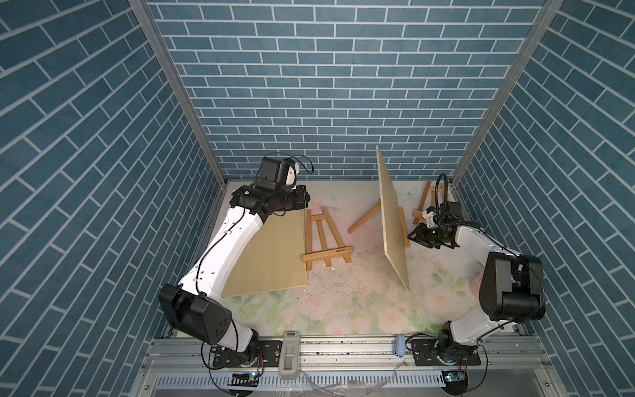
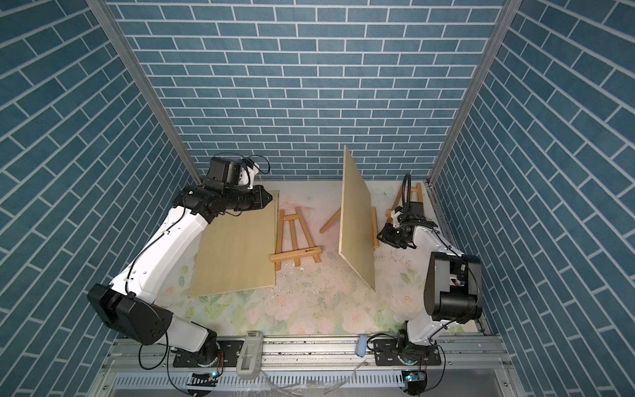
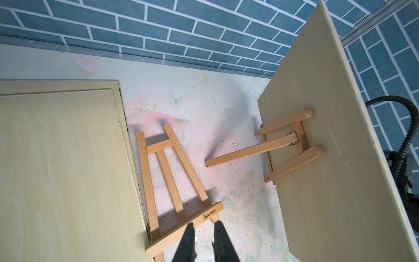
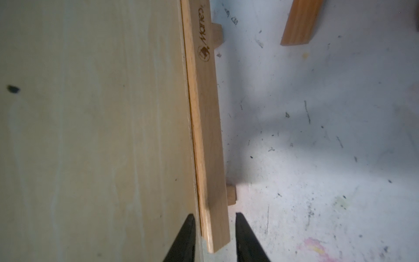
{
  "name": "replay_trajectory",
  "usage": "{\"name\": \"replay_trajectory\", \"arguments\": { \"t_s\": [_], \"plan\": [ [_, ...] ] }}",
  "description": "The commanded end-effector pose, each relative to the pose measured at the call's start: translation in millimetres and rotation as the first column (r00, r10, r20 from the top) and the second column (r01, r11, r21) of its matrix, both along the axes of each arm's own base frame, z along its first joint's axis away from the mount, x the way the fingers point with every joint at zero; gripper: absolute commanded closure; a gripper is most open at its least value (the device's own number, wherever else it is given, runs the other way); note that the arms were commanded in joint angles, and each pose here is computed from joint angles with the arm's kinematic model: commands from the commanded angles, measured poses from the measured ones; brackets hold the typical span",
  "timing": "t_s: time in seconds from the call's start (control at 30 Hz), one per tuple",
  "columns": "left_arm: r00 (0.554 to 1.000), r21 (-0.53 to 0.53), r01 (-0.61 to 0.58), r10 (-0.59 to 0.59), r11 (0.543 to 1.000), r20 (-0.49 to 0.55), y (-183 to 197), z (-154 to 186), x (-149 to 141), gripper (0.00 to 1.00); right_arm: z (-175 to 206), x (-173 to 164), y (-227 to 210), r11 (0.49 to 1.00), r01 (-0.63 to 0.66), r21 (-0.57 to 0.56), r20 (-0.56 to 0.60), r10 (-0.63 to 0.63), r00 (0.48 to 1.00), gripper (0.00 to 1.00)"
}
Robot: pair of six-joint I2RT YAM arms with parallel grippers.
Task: Disassemble the easel
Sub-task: Adjust the easel at the center of the board.
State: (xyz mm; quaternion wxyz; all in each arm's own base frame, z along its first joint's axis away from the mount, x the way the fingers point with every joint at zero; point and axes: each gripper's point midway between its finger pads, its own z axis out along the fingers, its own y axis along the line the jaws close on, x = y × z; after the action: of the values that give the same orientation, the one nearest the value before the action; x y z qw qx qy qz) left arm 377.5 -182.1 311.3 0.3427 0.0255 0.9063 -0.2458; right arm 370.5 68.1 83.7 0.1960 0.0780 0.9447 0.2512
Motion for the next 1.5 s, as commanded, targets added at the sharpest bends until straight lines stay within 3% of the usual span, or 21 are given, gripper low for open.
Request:
{"name": "replay_trajectory", "arguments": {
  "t_s": [0.0,0.33,0.57,0.77,1.47],
  "plan": [
    [1.0,0.001,0.013,-0.013,1.0,-0.009,2.7,-1.6,-2.6,0.81,-7.5,1.3,2.0,0.999,0.022,0.033,-0.014,-0.021,1.0,0.68],
    [0.999,0.002,0.019,-0.019,1.0,-0.028,3.6,-8.0,-0.5,0.81,-21.8,-0.6,9.1,0.996,0.023,0.086,-0.037,-0.019,0.999,0.71],
    [0.999,0.005,0.02,-0.02,1.0,-0.04,5.1,-11.1,-0.3,0.81,-26.3,-2.8,10.0,0.995,0.023,0.092,-0.049,-0.018,0.999,0.9],
    [0.999,0.009,0.02,-0.019,1.0,-0.045,6.6,-14.2,-0.7,0.81,-29.8,-8.4,6.4,0.997,0.028,0.066,-0.062,-0.024,0.998,0.97],
    [0.995,0.013,0.022,-0.021,1.0,-0.096,5.6,-37.2,-2.8,0.81,-19.1,-39.4,-28.1,0.986,0.086,-0.14,-0.055,-0.095,0.994,1.0]
  ]
}}
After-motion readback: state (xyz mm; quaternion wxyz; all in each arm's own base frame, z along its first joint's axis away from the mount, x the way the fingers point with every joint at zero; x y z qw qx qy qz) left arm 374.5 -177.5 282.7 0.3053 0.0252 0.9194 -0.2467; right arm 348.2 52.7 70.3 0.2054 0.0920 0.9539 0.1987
